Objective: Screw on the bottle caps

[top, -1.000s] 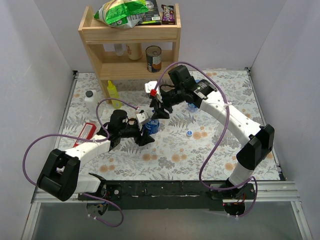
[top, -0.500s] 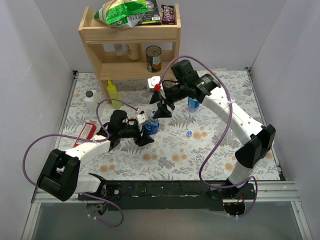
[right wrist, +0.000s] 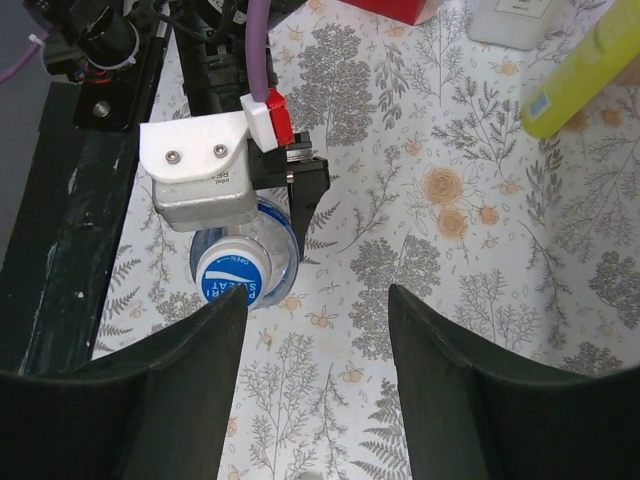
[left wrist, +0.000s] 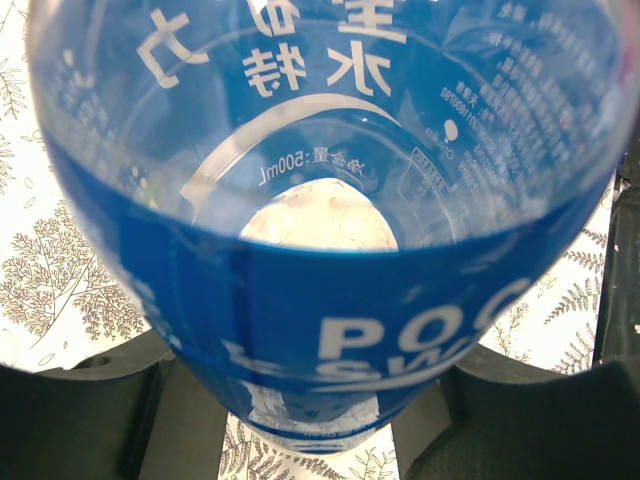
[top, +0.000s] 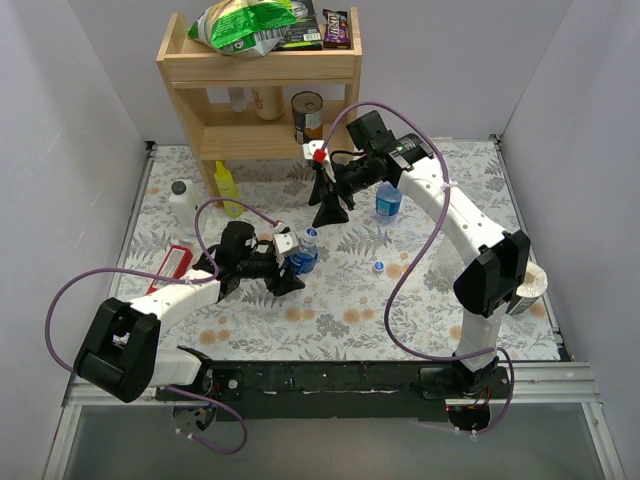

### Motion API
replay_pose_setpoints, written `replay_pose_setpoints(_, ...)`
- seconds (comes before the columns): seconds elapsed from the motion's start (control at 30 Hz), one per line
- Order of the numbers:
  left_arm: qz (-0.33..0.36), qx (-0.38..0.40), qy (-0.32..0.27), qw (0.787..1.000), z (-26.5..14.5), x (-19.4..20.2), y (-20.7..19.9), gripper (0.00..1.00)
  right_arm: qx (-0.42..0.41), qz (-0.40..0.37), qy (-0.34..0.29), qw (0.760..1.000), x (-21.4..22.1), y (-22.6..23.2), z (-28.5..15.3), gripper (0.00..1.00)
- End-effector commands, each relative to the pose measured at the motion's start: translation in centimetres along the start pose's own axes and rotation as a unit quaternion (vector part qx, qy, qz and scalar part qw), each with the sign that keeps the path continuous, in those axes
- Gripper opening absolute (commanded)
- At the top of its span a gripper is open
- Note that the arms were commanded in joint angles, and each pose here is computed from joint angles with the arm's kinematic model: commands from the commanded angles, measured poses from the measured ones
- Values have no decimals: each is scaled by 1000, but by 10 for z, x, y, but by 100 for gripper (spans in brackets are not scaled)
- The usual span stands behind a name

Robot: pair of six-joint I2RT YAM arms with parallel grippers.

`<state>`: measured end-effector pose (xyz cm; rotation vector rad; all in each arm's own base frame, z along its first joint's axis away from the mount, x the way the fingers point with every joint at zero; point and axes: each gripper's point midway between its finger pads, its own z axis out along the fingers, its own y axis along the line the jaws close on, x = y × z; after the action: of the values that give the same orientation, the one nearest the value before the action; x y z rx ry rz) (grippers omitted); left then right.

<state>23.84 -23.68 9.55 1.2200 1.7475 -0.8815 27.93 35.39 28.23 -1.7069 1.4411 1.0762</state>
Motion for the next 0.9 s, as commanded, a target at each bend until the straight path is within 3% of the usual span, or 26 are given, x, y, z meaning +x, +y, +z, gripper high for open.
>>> replay_pose_setpoints(0.0,25,-3,-21,999,-4,-21,6,0,2,-18,-18,1000,-18,10,-6,65)
replay_pose_setpoints(0.53,24,1,-27,999,-1,-27,9,0,-12,-3,25,1000,9,18,17,61)
replay_pose_setpoints(0.87,7,-3,-46,999,1,-39,12,0,-8,-47,112,993,37,35,40,58)
